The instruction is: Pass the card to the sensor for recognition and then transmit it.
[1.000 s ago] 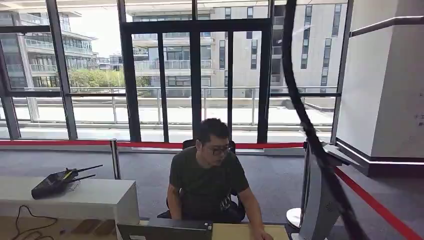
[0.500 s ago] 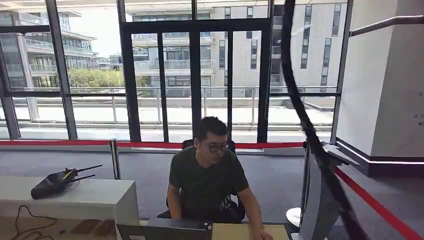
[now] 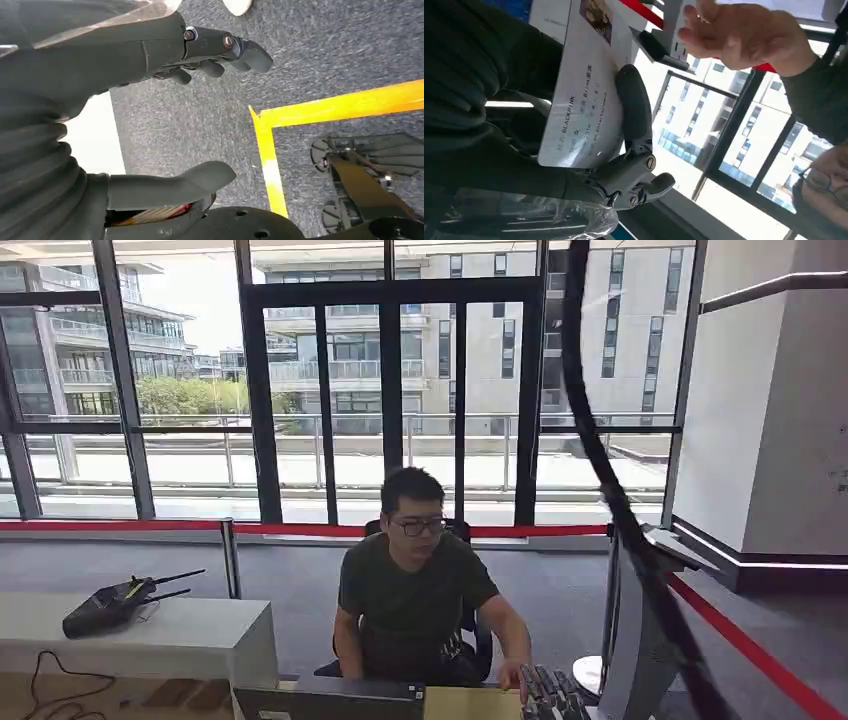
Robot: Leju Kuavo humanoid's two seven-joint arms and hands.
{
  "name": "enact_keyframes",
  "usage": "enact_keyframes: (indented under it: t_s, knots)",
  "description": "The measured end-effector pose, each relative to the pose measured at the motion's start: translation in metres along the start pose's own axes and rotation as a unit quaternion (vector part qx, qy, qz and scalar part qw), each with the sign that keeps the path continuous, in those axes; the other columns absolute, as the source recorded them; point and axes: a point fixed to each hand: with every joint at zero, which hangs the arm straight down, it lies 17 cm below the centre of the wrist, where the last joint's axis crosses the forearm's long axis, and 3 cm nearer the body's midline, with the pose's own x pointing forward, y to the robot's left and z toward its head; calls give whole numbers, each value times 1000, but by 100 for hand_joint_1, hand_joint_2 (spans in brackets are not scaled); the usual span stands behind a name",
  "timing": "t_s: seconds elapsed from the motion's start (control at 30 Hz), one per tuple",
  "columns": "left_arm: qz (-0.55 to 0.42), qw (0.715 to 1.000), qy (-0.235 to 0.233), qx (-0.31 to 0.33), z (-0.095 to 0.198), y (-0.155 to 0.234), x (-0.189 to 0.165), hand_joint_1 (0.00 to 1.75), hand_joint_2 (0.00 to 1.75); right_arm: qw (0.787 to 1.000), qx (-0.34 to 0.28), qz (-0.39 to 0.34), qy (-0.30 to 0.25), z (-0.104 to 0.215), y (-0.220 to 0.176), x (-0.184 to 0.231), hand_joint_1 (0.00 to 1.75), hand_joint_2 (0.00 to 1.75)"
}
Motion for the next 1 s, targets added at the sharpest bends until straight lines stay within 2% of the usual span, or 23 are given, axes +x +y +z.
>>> enact_keyframes:
  t_s: [0.27, 0.7, 0.73, 0.77, 1.0]
  knots:
    - [-11, 1000, -8, -9, 1, -6, 2, 0, 175, 999, -26, -18, -27, -9, -25, 38, 175, 175]
    - [-10, 1000, -12, -17, 2, -17, 5, 0, 175, 999, -12, -16, -33, -7, -11, 48, 175, 175]
    - [-10, 1000, -12, -18, 2, -18, 5, 0, 175, 999, -11, -15, -33, -7, -9, 48, 59, 175]
    - [-9, 1000, -12, -18, 3, -19, 5, 0, 175, 999, -10, -14, -33, -7, -8, 48, 0, 0]
    - [-6, 1000, -11, -20, 3, -21, 5, 0, 175, 999, 3, -7, -47, -4, 5, 57, 0, 0]
